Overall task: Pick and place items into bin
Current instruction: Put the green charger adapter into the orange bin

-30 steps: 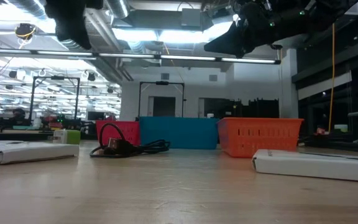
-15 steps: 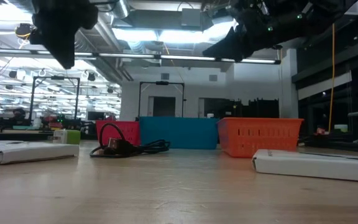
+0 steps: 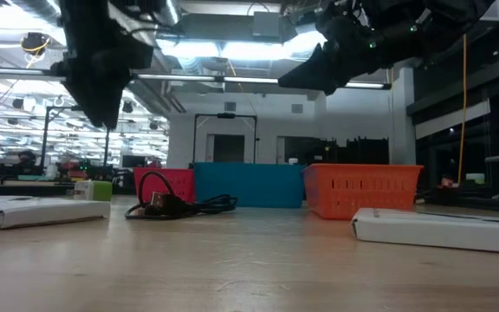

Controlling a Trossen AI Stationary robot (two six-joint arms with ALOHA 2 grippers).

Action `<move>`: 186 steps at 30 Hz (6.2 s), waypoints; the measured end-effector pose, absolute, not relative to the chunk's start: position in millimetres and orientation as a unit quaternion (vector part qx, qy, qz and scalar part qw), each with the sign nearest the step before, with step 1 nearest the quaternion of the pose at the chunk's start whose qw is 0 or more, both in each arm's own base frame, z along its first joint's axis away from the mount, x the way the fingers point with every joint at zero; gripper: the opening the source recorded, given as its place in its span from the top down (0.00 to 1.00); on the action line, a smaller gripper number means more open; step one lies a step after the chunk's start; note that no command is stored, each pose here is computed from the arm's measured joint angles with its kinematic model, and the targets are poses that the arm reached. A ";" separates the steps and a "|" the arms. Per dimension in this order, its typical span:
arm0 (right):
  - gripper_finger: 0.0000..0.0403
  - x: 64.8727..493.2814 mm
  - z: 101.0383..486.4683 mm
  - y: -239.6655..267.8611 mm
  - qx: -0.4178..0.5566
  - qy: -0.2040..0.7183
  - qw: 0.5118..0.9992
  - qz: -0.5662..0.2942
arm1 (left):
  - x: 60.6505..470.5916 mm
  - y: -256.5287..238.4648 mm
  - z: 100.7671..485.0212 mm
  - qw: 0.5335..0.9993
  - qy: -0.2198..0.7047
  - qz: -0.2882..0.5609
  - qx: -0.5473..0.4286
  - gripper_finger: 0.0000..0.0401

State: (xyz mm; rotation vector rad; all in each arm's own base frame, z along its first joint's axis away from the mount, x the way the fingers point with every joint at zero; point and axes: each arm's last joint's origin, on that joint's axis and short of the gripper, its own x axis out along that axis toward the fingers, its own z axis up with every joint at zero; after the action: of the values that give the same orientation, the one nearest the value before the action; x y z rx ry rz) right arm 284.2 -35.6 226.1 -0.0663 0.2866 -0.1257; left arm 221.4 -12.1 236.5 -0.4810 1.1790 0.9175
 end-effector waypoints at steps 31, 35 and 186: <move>1.00 285.9 227.8 -23.2 -0.052 0.134 0.989 -0.039 | 214.1 17.8 153.2 0.685 0.546 0.385 -0.291 0.51; 1.00 285.9 227.8 -23.2 -0.052 0.134 0.989 -0.039 | 208.0 16.4 145.2 0.674 0.560 0.377 -0.299 0.51; 0.82 292.3 233.7 26.6 -0.059 0.072 0.995 0.043 | 244.6 -10.9 212.6 0.997 0.049 0.031 0.052 0.65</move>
State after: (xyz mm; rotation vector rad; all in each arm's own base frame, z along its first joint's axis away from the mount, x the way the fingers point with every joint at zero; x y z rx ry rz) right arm 292.3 26.6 233.7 -0.1181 0.1441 0.0863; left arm 244.6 -10.9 212.6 0.1049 0.0977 0.0611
